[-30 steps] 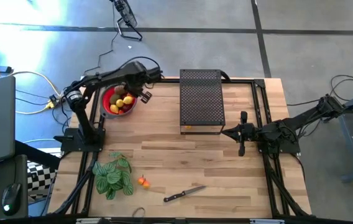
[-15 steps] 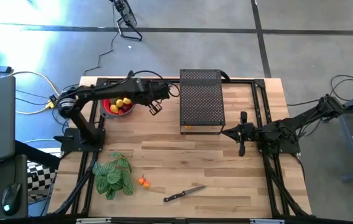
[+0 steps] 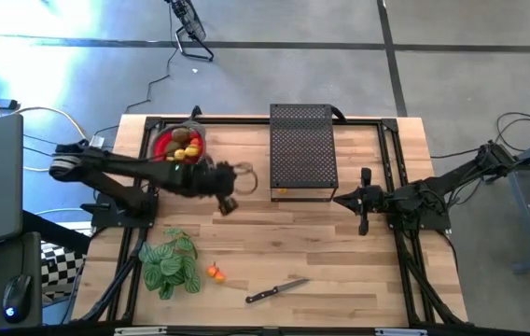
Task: Pick & Place Fruit
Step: Put the orange pear into the strainer bowl
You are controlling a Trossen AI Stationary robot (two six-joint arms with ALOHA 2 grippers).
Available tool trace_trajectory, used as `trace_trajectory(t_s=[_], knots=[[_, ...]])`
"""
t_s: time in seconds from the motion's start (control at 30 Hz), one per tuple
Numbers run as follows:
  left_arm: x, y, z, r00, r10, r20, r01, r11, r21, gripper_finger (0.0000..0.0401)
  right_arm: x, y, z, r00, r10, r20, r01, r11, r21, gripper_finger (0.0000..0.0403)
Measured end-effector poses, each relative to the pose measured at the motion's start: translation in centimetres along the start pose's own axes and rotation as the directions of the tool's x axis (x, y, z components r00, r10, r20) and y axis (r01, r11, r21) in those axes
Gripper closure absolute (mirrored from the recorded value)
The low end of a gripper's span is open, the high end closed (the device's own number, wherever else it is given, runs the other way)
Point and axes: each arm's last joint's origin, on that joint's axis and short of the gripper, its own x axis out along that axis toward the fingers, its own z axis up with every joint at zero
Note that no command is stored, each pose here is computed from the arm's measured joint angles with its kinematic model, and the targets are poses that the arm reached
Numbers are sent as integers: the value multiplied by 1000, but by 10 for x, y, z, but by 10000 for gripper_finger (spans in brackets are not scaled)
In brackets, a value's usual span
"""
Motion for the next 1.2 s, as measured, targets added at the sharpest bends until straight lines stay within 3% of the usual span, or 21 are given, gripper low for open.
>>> trace_trajectory(t_s=[0.3, 0.43, 0.57, 0.73, 0.97, 1.07, 1.2], knots=[[-36, -56, -29, 962, -265, 60, 256, 958, 128, 401, 0, 0, 1, 1000, 1, 9, -1, 1000, -6, 400], [-47, -67, -42, 951, -306, 35, 294, 936, 193, 401, 0, 0, 1, 1000, 1, 12, -2, 996, 93, 400], [-54, -75, -51, 942, -333, 25, 313, 905, 288, 401, 0, 0, 2, 1000, -5, 18, 1, 984, 177, 400], [-55, -76, -52, 942, -334, 28, 302, 883, 360, 401, 3, 0, 5, 995, -85, 55, 69, 966, 249, 400], [-45, -77, -56, 945, -308, 105, 226, 852, 472, 401, 9, 3, 10, 986, -125, 108, 89, 954, 288, 400], [-35, -78, -64, 936, -326, 134, 229, 851, 473, 401, 12, 5, 9, 987, -127, 104, 93, 955, 281, 400], [-28, -80, -69, 919, -361, 158, 275, 874, 400, 401, 17, 6, 6, 979, -179, 97, 145, 949, 280, 400]])
